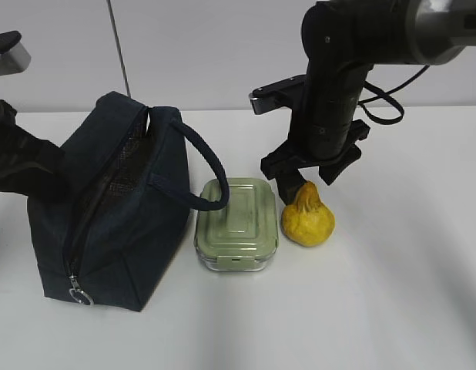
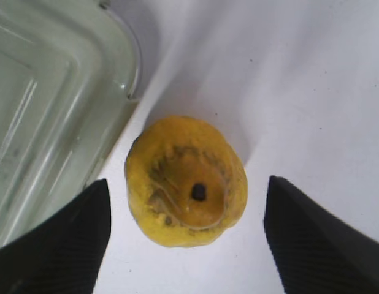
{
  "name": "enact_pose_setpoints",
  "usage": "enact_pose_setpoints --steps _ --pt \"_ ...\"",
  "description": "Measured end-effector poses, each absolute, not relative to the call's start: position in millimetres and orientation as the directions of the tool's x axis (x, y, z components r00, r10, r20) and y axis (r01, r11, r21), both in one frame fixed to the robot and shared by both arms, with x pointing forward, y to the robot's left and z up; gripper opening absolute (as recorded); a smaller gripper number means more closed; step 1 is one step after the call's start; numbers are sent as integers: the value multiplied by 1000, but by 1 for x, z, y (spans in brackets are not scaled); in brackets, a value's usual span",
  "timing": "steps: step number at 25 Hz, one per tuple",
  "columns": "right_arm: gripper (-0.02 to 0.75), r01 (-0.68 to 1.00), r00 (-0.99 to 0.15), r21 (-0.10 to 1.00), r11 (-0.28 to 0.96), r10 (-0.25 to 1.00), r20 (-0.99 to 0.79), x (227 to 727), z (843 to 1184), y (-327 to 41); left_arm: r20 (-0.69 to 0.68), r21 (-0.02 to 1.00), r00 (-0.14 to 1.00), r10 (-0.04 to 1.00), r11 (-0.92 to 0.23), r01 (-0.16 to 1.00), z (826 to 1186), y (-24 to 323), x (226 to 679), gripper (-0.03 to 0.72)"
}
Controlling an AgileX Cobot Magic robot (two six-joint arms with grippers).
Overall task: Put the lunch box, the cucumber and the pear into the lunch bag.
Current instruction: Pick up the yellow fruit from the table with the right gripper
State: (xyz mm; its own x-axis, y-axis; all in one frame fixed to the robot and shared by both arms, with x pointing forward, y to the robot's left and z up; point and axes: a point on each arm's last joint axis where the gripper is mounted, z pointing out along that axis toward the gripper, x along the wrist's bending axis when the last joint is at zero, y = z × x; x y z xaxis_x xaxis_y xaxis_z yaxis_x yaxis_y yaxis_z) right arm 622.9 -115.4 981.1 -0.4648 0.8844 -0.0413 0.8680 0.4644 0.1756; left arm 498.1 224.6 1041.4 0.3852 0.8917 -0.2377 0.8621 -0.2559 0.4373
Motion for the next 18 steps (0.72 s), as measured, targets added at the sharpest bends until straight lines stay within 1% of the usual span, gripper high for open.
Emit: enact_pose_setpoints --steps 2,4,6,8,9,10,13,14,16,18 --pt "591 870 -465 162 466 884 -46 624 975 -115 -238 437 385 892 -256 862 1041 225 498 -16" --pt "564 872 -466 143 468 884 -48 626 968 -115 -237 438 385 892 -256 862 1041 225 498 -16" --pt "477 874 -467 126 469 883 -47 626 961 -115 -236 438 385 892 -256 862 1041 225 498 -16" --pt "328 875 -467 123 469 883 -47 626 960 -115 -236 438 386 892 -257 862 1041 225 498 -16" --pt "272 874 -467 124 470 883 -51 627 960 -115 -236 438 386 892 -257 862 1041 225 498 -16" --pt "244 874 -465 123 469 883 -60 627 961 -116 -236 438 386 892 -257 862 1041 225 498 -16" --pt "226 871 -460 143 470 882 -100 627 970 -119 -235 438 386 892 -258 861 1041 225 498 -16" --pt "226 867 -459 161 472 882 -109 627 978 -121 -235 438 386 892 -257 861 1041 225 498 -16" --pt "223 856 -452 220 468 883 -123 626 1002 -123 -235 438 386 892 -257 861 1041 225 498 -16" --pt "221 837 -440 306 453 890 -117 622 1035 -125 -234 438 386 892 -258 861 1041 225 498 -16"
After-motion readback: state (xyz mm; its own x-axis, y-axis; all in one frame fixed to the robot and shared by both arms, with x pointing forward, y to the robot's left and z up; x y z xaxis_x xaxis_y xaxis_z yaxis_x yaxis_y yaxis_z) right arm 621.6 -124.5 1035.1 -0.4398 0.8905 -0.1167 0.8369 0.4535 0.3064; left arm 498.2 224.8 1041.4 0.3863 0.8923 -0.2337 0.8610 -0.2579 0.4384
